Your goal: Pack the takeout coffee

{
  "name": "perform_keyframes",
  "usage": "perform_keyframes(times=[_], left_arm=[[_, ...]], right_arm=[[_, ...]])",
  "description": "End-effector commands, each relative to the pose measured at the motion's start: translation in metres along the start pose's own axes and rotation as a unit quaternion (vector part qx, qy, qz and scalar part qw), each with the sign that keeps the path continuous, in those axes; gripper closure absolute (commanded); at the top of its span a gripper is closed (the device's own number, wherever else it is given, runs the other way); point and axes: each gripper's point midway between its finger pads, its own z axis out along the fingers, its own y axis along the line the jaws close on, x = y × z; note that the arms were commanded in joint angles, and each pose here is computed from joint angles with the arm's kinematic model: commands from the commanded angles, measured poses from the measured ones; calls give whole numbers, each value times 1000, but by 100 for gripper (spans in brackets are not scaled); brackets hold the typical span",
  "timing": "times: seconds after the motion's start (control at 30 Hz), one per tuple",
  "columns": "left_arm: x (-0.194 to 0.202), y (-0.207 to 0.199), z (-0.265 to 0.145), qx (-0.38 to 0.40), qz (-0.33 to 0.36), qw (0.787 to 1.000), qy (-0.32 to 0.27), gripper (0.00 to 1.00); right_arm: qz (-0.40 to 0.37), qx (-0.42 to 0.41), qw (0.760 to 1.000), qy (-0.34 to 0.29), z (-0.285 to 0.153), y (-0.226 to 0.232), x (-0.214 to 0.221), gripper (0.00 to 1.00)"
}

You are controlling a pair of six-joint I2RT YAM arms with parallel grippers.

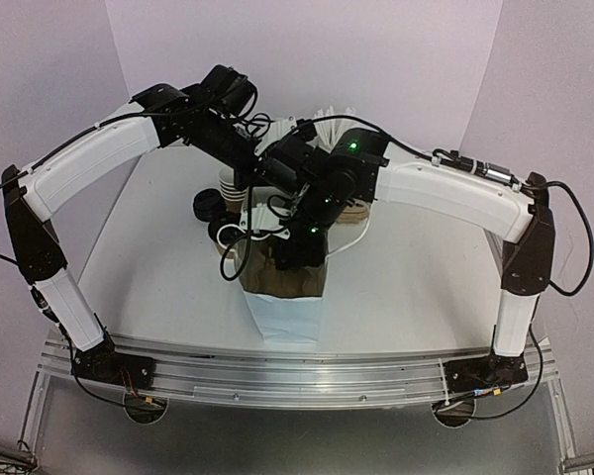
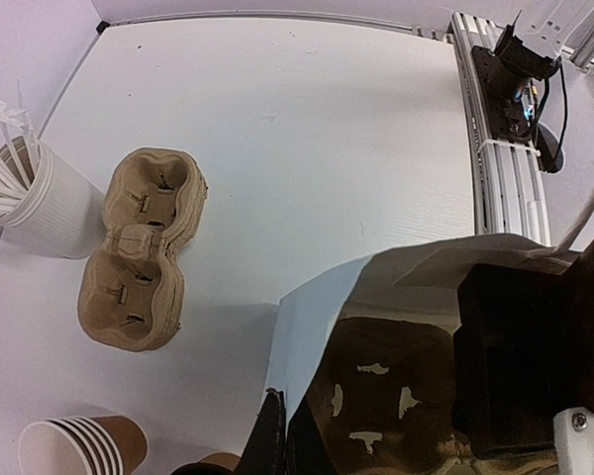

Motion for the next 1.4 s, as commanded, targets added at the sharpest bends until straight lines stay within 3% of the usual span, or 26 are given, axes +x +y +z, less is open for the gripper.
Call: perform_keyframes(times=[0.0, 0.13, 0.47, 0.7, 1.13, 1.37], left_arm=[[-23, 3, -26, -29, 23, 998, -42, 100], [-23, 4, -27, -31, 24, 998, -42, 100], [-22, 3, -26, -30, 25, 998, -41, 100], [-21, 3, -26, -31, 28, 998, -40, 100], [-10, 20, -28, -87, 8, 996, -22, 100], [-1, 27, -26, -109, -57, 992, -11, 100]], right_arm=[[6, -3, 1000, 27, -6, 6, 15, 81], [5, -2, 999, 32, -6, 5, 15, 76], [9, 7, 999, 37, -1, 0, 14, 86], [28, 24, 998, 47, 3, -5, 18, 82], [18, 102, 992, -77, -78, -18, -23, 67], [50, 163, 977, -129, -123, -29, -22, 56]])
